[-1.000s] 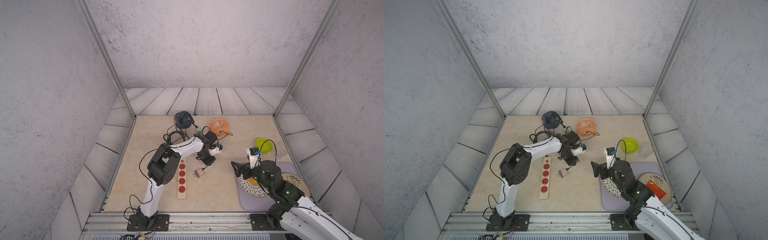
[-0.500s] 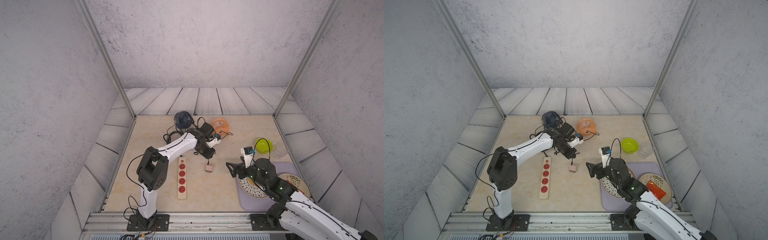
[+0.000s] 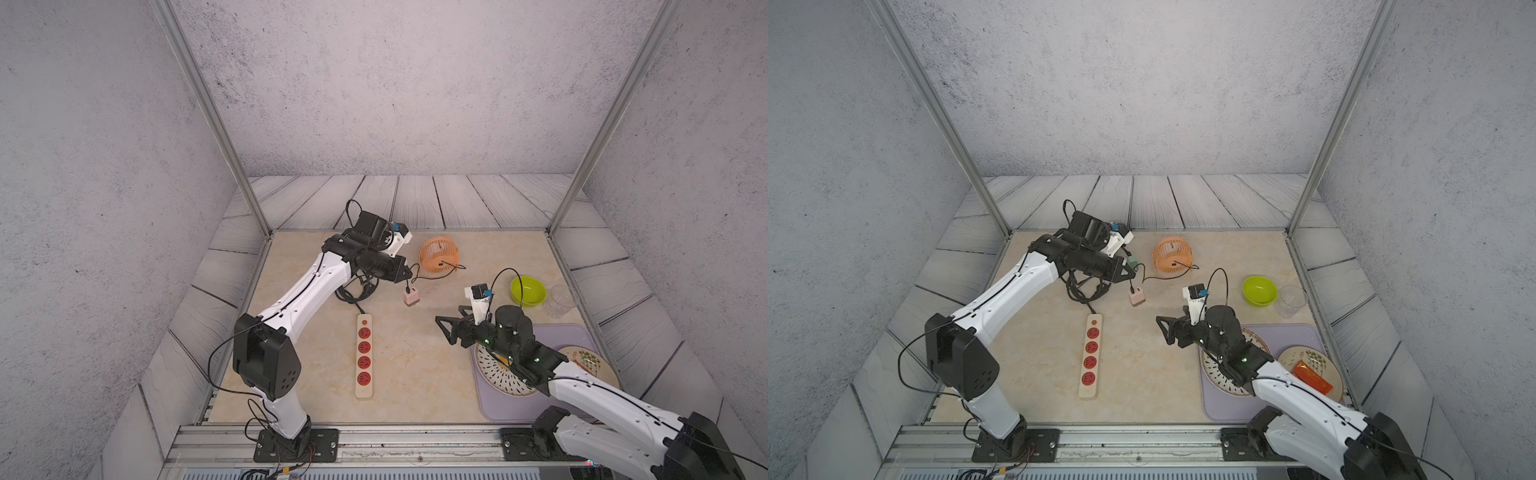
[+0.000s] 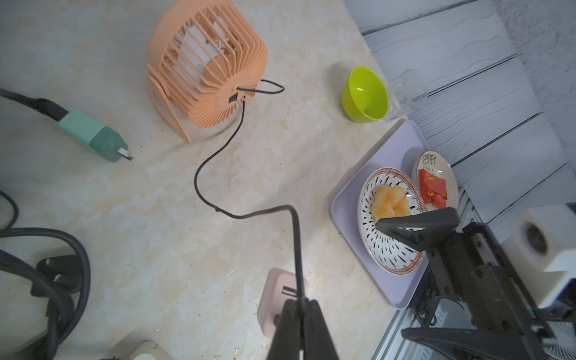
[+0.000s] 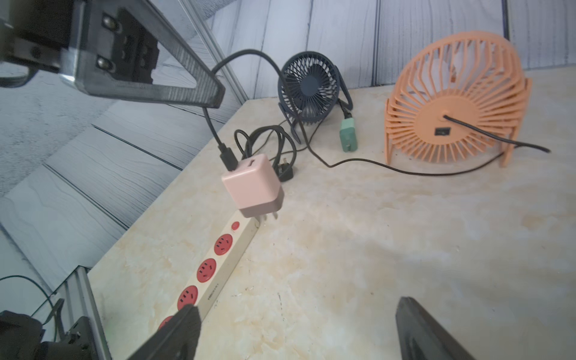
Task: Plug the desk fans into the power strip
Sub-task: Pick up the plug from the center of the board.
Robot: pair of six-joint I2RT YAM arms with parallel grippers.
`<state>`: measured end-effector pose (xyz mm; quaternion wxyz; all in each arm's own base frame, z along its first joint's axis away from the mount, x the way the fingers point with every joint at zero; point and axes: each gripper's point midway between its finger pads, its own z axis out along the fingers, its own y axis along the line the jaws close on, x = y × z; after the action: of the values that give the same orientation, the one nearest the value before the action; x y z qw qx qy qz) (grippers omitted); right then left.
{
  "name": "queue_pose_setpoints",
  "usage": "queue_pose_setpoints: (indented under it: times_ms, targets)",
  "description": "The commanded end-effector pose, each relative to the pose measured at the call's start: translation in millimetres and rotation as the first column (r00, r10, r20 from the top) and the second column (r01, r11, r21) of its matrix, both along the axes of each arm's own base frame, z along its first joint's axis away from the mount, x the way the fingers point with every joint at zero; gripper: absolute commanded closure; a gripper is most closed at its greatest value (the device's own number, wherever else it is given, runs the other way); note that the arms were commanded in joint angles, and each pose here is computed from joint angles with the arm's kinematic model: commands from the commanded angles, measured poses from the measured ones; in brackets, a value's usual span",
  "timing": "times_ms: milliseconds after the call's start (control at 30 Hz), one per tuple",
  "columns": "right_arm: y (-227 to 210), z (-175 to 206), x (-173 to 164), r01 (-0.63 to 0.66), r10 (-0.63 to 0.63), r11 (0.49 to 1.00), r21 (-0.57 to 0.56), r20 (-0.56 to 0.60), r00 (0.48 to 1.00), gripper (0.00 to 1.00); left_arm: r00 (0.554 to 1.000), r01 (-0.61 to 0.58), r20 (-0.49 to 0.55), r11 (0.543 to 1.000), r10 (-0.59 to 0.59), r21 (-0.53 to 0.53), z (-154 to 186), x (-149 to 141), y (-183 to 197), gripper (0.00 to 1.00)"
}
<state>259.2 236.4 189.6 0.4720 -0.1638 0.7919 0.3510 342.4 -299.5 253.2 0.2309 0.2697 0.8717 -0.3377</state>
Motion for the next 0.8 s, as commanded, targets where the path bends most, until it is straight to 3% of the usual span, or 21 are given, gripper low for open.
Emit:
queue_pose_setpoints:
  times_ms: [0,167,300,467,567,667,767]
  targets:
    - [20,34,-2,-0.117,0.098,0.989,0.088,0.195,0.976,0.08,0.998,0.046,0.044,0.995,-0.042,-0.089,37,-11,-7,1.0]
    - [38,38,-13,-0.263,0.231,0.964,0.03,0.393,0.89,0.07,0.978,0.14,0.172,0.985,-0.122,-0.1,67,-26,-3,1.0]
    - [40,39,-10,-0.266,0.253,0.963,-0.039,0.468,0.847,0.07,0.954,0.16,0.268,0.985,-0.139,-0.059,79,-29,5,1.0]
    - [39,48,-4,-0.198,0.197,0.979,-0.054,0.529,0.825,0.08,0.951,0.157,0.281,0.985,-0.131,-0.073,89,-32,7,1.0]
    - [48,56,-11,-0.243,0.236,0.968,-0.066,0.578,0.781,0.08,0.947,0.202,0.273,0.974,-0.168,-0.101,91,-39,2,1.0]
    - [50,61,-10,-0.254,0.231,0.966,-0.045,0.592,0.772,0.08,0.935,0.25,0.283,0.963,-0.212,-0.102,93,-46,0,1.0]
    - [58,58,-13,-0.336,0.306,0.94,-0.05,0.555,0.774,0.11,0.916,0.301,0.307,0.949,-0.259,-0.097,95,-55,0,1.0]
